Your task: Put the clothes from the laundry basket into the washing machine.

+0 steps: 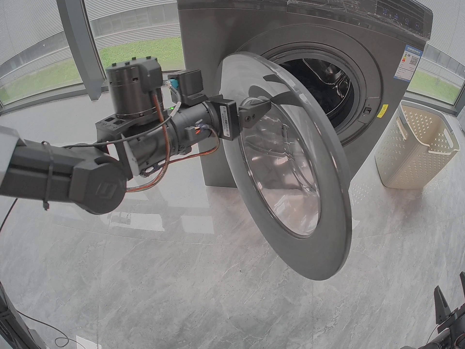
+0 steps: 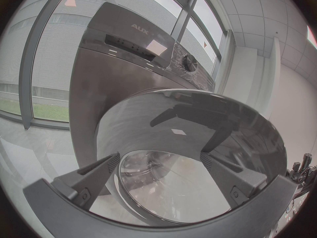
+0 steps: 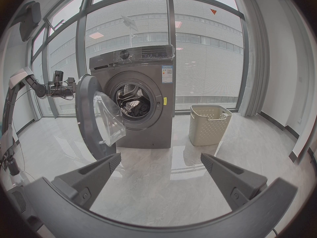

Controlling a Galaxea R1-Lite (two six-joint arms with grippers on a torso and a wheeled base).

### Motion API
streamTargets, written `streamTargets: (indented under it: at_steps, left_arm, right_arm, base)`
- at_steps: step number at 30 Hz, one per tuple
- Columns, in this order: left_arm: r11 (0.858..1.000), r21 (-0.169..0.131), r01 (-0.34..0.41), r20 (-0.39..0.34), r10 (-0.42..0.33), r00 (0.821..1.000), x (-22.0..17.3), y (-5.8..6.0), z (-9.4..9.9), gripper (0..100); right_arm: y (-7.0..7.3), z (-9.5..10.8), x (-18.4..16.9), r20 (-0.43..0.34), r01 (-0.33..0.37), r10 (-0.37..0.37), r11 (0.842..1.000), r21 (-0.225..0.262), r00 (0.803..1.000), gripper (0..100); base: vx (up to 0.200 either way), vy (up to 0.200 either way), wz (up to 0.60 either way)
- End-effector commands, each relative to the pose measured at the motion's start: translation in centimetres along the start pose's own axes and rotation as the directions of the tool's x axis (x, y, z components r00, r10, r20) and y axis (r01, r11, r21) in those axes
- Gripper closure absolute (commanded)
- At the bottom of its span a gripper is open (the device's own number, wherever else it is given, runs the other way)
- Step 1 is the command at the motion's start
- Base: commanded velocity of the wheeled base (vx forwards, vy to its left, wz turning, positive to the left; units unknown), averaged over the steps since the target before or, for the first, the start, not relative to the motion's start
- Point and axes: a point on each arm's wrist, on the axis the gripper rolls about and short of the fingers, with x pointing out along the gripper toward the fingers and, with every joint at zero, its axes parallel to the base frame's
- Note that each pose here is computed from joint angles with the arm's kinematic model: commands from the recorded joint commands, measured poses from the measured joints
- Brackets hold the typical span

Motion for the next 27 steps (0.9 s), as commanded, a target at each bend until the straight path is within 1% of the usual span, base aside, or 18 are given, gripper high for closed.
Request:
streamTargets:
  at_steps: [1, 5, 12, 13, 14, 18, 19, 20, 21, 22, 23, 24, 25, 26, 27]
  left_arm:
    - [1.0, -0.004, -0.011, -0.011, 0.011, 1.0, 2.9, 0.2, -1.7, 0]
    - [1.0, -0.001, -0.019, 0.025, 0.019, 1.0, 4.2, -0.1, -1.2, 0]
    - [1.0, -0.001, -0.015, 0.054, 0.015, 0.998, 5.5, -0.4, -0.9, 0]
    - [0.999, -0.011, -0.033, 0.068, 0.034, 0.997, 6.1, -0.3, -0.9, 0]
    - [0.999, -0.014, -0.039, 0.069, 0.04, 0.997, 6.2, -0.3, -1.0, 0]
    - [0.992, -0.07, -0.101, 0.122, 0.109, 0.987, 8.2, -0.2, -0.7, 0]
    - [0.992, -0.07, -0.101, 0.122, 0.109, 0.987, 8.2, -0.2, -0.7, 0]
    - [0.985, -0.091, -0.148, 0.124, 0.159, 0.98, 9.2, 0.0, -0.8, 0]
    - [0.98, -0.099, -0.17, 0.13, 0.182, 0.975, 9.5, 0.1, -0.8, 0]
    - [0.98, -0.099, -0.17, 0.13, 0.182, 0.975, 9.5, 0.1, -0.8, 0]
    - [0.974, -0.116, -0.196, 0.141, 0.212, 0.967, 9.9, 0.2, -0.8, 0]
    - [0.973, -0.117, -0.197, 0.141, 0.213, 0.967, 9.9, 0.2, -0.7, 0]
    - [0.97, -0.137, -0.202, 0.131, 0.22, 0.967, 9.6, 0.1, -0.6, 0]
    - [0.97, -0.145, -0.198, 0.126, 0.216, 0.968, 9.2, -0.3, -0.3, 0]
    - [0.97, -0.146, -0.195, 0.121, 0.214, 0.969, 8.9, -0.5, -0.1, 0]
  right_arm:
    - [0.0, -0.5, 0.0, -0.007, 0.0, 0.0, 1.0, 0.0, 1.0, 0]
    - [0.0, -0.5, 0.0, -0.007, 0.0, 0.0, 1.0, 0.0, 1.0, 0]
    - [0.0, -0.5, 0.0, -0.007, 0.0, 0.0, 1.0, 0.0, 1.0, 0]
    - [0.0, -0.5, 0.0, -0.007, 0.0, 0.0, 1.0, 0.0, 1.0, 0]
    - [0.0, -0.5, 0.0, -0.007, 0.0, 0.0, 1.0, 0.0, 1.0, 0]
    - [0.0, -0.5, 0.0, -0.007, 0.0, 0.0, 1.0, 0.0, 1.0, 0]
    - [0.0, -0.5, 0.0, -0.007, 0.0, 0.0, 1.0, 0.0, 1.0, 0]
    - [0.0, -0.5, 0.0, -0.007, 0.0, 0.0, 1.0, 0.0, 1.0, 0]
    - [0.0, -0.5, 0.0, -0.007, 0.0, 0.0, 1.0, 0.0, 1.0, 0]
    - [0.0, -0.5, 0.0, -0.007, 0.0, 0.0, 1.0, 0.0, 1.0, 0]
    - [0.0, -0.5, 0.0, -0.007, 0.0, 0.0, 1.0, 0.0, 1.0, 0]
    - [0.0, -0.5, 0.0, -0.007, 0.0, 0.0, 1.0, 0.0, 1.0, 0]
    - [0.0, -0.5, 0.0, -0.007, 0.0, 0.0, 1.0, 0.0, 1.0, 0]
    - [0.0, -0.5, 0.0, -0.007, 0.0, 0.0, 1.0, 0.0, 1.0, 0]
    - [0.0, -0.5, 0.0, -0.007, 0.0, 0.0, 1.0, 0.0, 1.0, 0]
  base:
    - [0.0, 0.0, 0.0]
    - [0.0, 0.0, 0.0]
    - [0.0, 0.0, 0.0]
    - [0.0, 0.0, 0.0]
    - [0.0, 0.0, 0.0]
    - [0.0, 0.0, 0.0]
    - [0.0, 0.0, 0.0]
    - [0.0, 0.0, 0.0]
    - [0.0, 0.0, 0.0]
    - [0.0, 0.0, 0.0]
    - [0.0, 0.0, 0.0]
    - [0.0, 0.0, 0.0]
    - [0.0, 0.0, 0.0]
    - [0.0, 0.0, 0.0]
    - [0.0, 0.0, 0.0]
